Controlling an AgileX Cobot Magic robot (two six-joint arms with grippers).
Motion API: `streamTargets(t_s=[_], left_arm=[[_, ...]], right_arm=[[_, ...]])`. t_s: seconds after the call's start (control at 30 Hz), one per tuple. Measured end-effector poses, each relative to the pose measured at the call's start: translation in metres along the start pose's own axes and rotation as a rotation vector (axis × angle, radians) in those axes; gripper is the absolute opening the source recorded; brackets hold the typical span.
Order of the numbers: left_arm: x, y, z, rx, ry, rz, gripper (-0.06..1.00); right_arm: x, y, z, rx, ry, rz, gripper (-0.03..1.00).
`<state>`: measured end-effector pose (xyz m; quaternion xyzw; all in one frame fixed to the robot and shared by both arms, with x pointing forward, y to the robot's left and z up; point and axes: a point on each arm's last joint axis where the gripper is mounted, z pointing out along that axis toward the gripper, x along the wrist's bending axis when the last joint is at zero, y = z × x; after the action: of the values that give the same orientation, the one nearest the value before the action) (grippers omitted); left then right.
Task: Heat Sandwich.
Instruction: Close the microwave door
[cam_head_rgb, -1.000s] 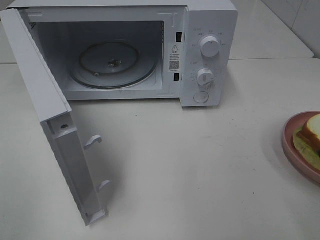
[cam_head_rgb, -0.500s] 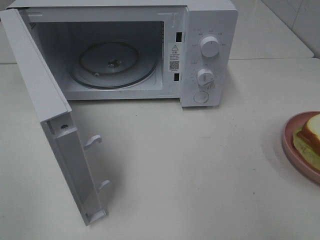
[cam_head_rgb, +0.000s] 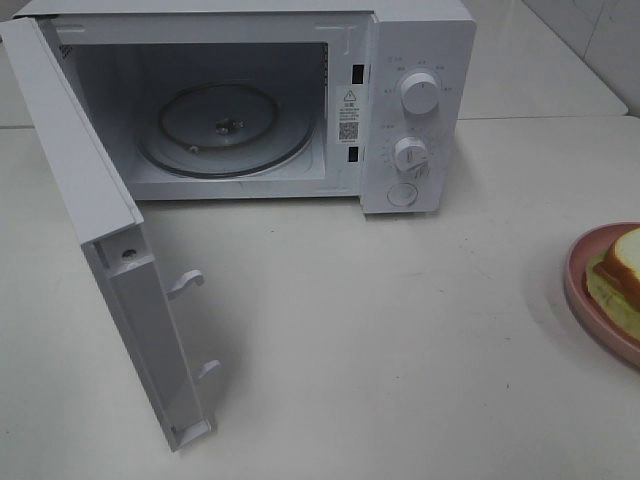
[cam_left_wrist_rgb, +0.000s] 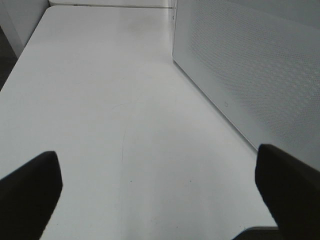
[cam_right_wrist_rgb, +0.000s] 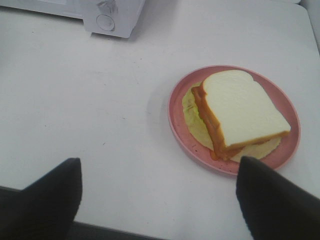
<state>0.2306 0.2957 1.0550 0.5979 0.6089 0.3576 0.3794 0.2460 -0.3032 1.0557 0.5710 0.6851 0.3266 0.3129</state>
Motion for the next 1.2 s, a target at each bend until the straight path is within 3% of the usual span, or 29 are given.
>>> streamTargets(t_s=[0.43, 1.2], left_arm=[[0.000, 0.000, 0.000, 0.000, 0.000, 0.001, 0.97], [0.000, 0.000, 0.000, 0.000, 0.000, 0.001, 0.97]], right_arm=[[0.001, -0.014, -0.007, -0.112, -0.074, 0.072, 0.77], [0.001, -0.015, -0.007, -0.111, -0.086, 0.081, 0.77]])
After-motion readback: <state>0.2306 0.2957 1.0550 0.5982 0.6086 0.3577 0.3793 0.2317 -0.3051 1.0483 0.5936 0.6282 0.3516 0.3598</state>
